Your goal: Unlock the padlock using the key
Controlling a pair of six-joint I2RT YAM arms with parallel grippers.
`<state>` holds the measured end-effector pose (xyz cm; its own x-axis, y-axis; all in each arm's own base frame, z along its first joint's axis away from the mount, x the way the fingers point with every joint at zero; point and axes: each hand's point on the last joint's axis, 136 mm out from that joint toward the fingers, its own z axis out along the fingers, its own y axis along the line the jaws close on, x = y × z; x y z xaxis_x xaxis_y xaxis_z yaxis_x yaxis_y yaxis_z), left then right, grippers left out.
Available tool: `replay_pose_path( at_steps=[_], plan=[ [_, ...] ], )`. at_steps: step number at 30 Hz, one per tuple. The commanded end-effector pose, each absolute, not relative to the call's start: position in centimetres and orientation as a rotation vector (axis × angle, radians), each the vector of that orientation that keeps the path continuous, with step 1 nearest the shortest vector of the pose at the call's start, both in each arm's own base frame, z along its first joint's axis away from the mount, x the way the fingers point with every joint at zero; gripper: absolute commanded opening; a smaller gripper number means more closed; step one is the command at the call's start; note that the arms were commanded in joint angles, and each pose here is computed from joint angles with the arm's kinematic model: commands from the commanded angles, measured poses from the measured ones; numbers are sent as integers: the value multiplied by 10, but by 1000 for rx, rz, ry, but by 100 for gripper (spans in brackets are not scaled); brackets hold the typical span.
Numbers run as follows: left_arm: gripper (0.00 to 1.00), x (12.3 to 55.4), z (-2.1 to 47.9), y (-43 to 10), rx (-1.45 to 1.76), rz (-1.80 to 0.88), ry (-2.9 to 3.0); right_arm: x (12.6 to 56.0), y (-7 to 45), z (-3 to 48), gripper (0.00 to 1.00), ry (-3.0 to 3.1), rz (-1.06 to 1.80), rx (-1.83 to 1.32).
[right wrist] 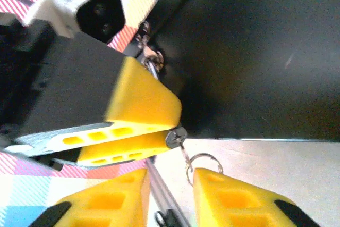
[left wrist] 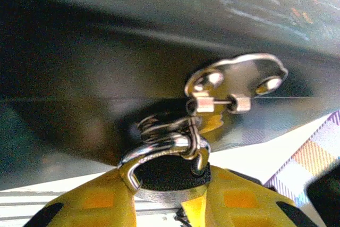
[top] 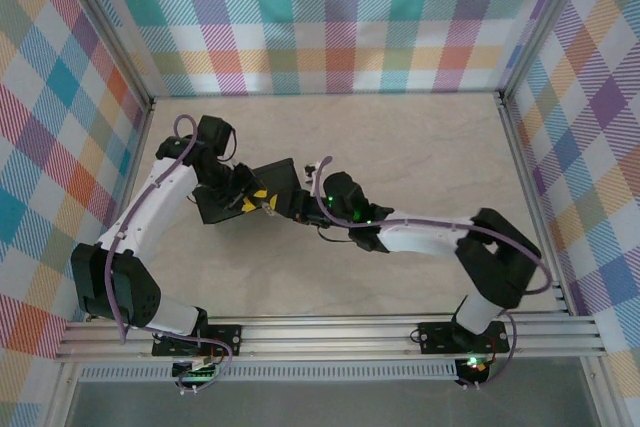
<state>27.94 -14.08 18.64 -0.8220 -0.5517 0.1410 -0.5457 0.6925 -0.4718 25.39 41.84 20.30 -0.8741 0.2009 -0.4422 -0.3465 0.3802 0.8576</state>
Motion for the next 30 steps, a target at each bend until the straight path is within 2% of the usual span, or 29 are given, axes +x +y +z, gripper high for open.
replay_pose_path(
  at_steps=[1, 7, 11, 15, 17, 20, 23, 30],
  plan=[
    [0, 288, 209, -143, -866, -885, 2828, 262, 387, 183, 33, 2224, 1129, -331],
    [0, 288, 207, -145, -866, -901, 2835, 267, 370, 176, 25, 2014, 677, -816],
    [0, 290, 207, -149, -865, -929, 2846, 270, 378, 189, 25, 1644, 334, -1116],
    [0, 290, 211, -148, -855, -921, 2850, 262, 401, 197, 25, 1371, 177, -1325],
    [0, 290, 210, -148, -856, -917, 2853, 252, 412, 195, 22, 1244, 129, -1429],
    [0, 289, 207, -149, -862, -923, 2856, 252, 420, 199, 21, 1151, 71, -1442],
    [0, 289, 207, -149, -860, -927, 2859, 253, 425, 199, 27, 1087, 18, -1482],
    [0, 288, 208, -149, -858, -932, 2854, 251, 433, 207, 29, 1001, -26, -1507]
  ],
)
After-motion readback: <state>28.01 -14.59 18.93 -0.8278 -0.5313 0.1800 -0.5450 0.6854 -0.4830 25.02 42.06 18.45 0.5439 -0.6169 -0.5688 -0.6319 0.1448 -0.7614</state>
